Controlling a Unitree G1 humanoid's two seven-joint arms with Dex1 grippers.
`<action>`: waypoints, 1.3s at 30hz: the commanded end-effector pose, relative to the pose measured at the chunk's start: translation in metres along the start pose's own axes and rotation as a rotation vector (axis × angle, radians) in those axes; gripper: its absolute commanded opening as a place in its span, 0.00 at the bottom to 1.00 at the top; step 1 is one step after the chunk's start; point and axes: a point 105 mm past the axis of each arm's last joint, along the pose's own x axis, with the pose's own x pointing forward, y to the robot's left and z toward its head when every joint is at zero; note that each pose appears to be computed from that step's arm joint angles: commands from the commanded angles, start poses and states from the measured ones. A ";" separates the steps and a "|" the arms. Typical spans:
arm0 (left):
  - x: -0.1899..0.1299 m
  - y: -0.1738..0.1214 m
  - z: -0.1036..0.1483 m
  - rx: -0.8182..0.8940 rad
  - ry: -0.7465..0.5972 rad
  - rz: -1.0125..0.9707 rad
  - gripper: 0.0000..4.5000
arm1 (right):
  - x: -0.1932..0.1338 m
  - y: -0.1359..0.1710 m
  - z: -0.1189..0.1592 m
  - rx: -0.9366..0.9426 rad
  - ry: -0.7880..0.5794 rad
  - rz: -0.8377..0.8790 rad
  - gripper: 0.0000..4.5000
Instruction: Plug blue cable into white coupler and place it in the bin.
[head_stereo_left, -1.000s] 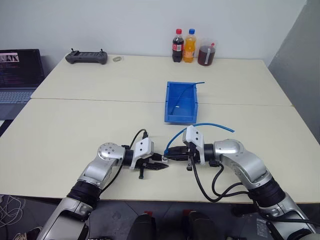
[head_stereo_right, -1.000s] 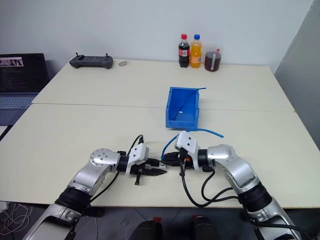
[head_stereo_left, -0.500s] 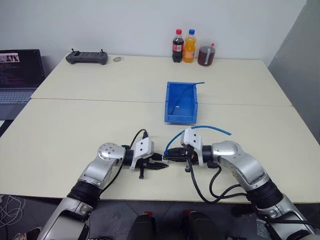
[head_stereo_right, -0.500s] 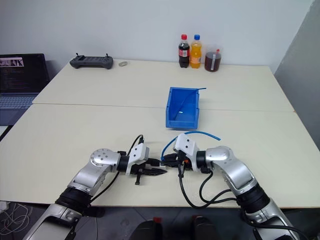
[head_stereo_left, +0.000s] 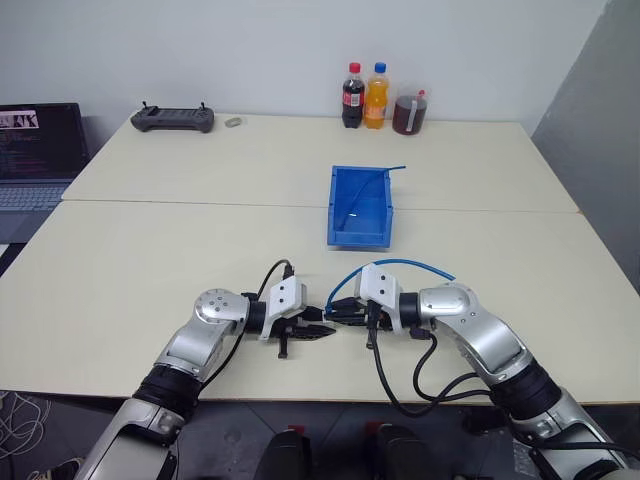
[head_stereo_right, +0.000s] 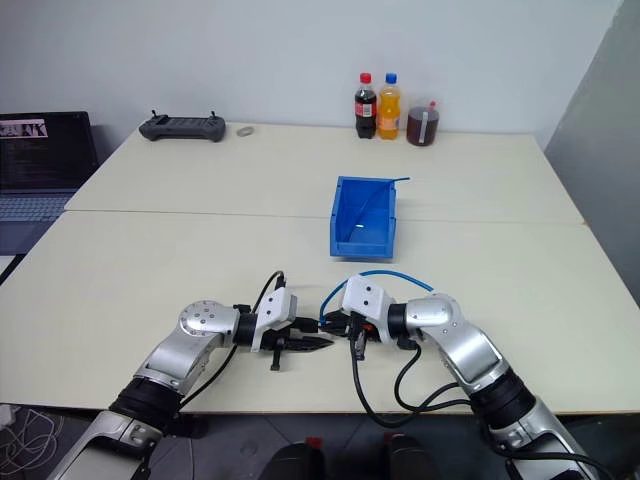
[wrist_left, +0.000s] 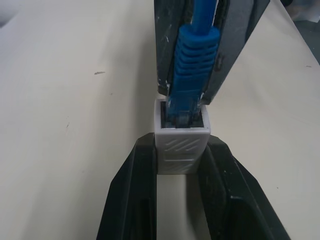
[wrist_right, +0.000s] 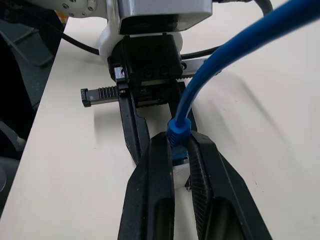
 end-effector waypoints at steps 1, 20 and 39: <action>-0.007 0.006 0.004 0.025 -0.001 0.047 0.18 | 0.004 0.005 -0.039 0.057 0.137 0.022 0.04; -0.029 0.003 0.043 -0.011 -0.167 0.312 0.76 | -0.028 -0.043 0.030 0.429 -0.163 -0.124 0.04; -0.046 0.010 0.092 -0.203 -0.403 0.845 1.00 | -0.060 -0.188 0.066 0.651 -0.110 -0.445 0.04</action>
